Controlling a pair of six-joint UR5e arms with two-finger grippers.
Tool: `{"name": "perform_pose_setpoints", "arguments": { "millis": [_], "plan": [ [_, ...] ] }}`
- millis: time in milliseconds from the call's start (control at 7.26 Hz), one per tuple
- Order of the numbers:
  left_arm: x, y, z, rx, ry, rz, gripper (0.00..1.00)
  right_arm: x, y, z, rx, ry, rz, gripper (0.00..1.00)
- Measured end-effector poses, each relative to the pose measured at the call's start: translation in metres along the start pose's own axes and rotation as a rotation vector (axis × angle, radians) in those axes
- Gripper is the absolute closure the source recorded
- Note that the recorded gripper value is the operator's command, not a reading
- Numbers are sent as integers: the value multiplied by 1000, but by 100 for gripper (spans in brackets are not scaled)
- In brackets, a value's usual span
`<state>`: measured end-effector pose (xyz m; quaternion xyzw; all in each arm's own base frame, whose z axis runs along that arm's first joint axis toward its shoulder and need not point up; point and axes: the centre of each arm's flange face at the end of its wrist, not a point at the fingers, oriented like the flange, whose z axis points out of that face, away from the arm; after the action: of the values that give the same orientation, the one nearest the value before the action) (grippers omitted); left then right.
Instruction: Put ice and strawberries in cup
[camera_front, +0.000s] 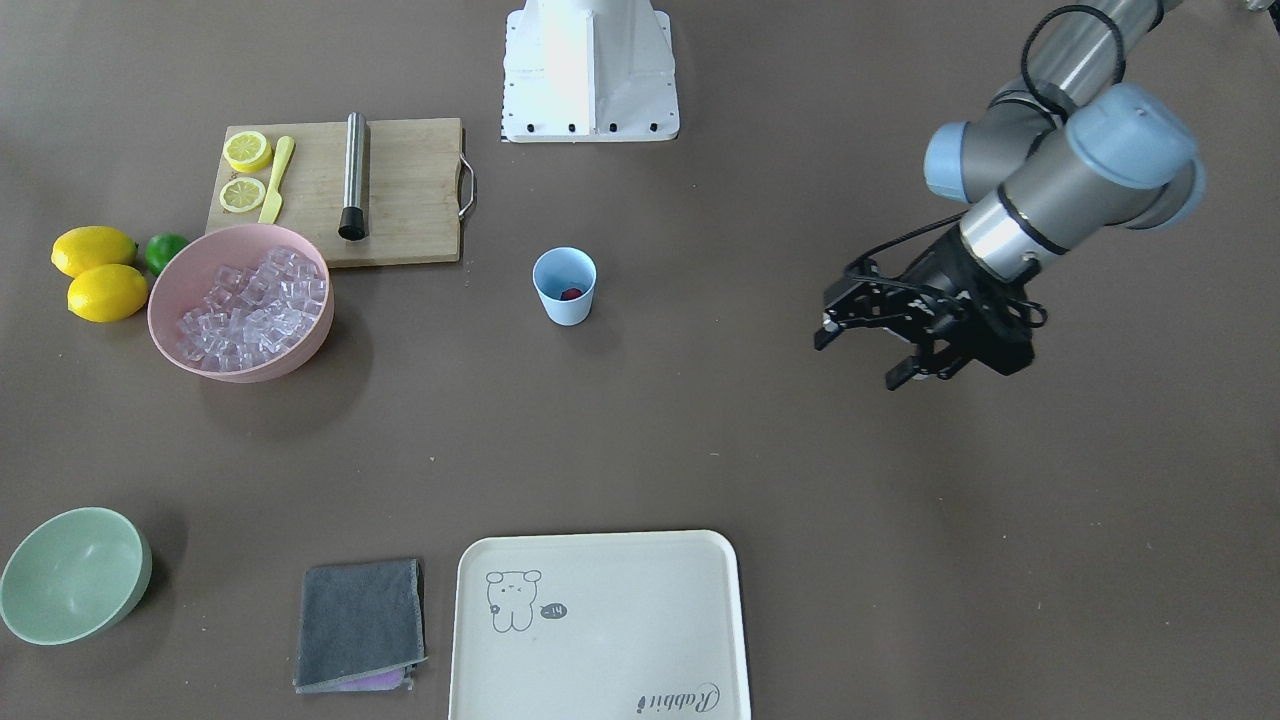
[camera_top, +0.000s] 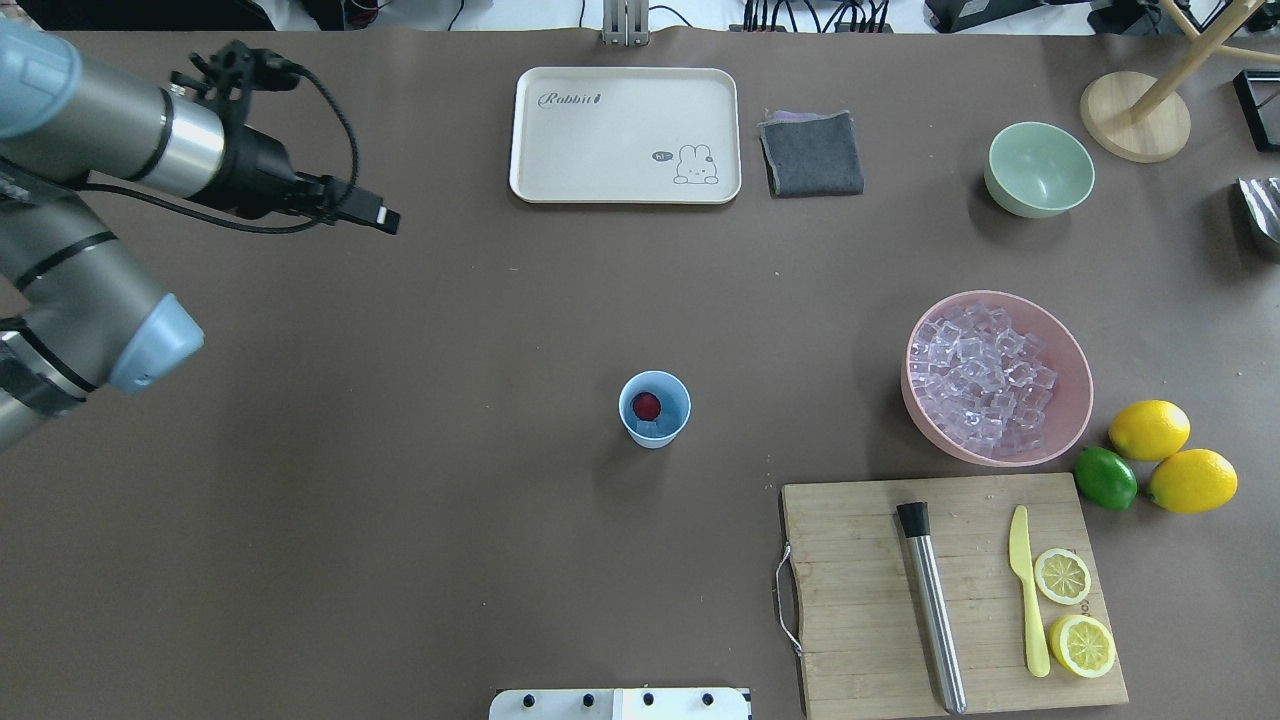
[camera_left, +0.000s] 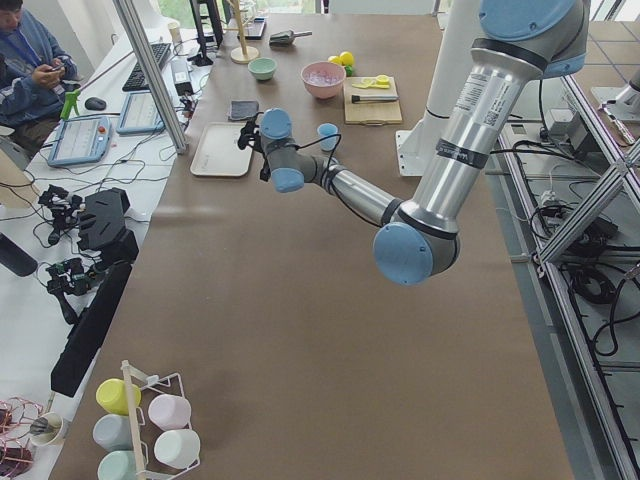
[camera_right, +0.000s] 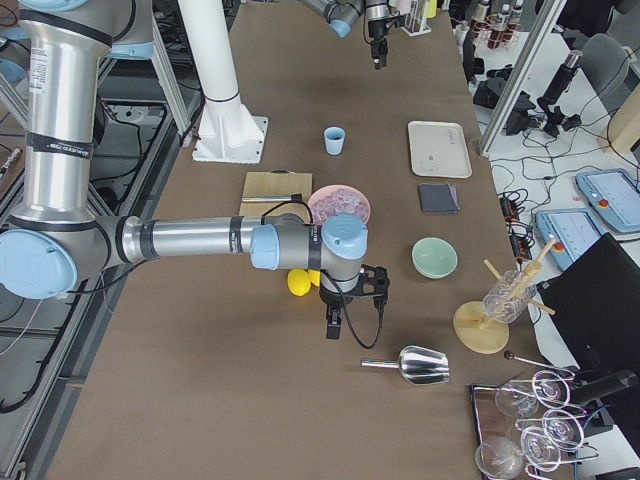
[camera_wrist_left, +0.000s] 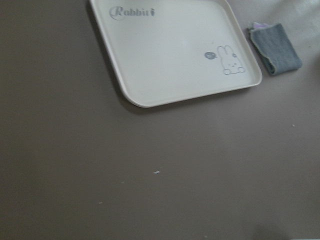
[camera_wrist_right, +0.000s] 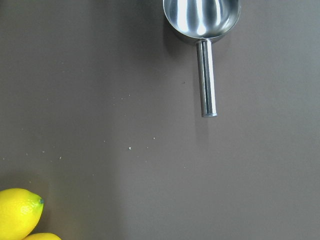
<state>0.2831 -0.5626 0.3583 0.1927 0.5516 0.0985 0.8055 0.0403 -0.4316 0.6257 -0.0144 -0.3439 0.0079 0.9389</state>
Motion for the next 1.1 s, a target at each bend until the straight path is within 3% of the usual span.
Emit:
{"name": "perform_pose_setpoints", "arguments": {
  "millis": [689, 1102],
  "plan": [
    [-232, 66, -156, -93, -224, 177, 2, -1, -2, -1, 21, -4, -15, 0],
    [-314, 133, -209, -217, -265, 188, 2, 6, 1, 6, 38, -12, -22, 0]
  ]
}}
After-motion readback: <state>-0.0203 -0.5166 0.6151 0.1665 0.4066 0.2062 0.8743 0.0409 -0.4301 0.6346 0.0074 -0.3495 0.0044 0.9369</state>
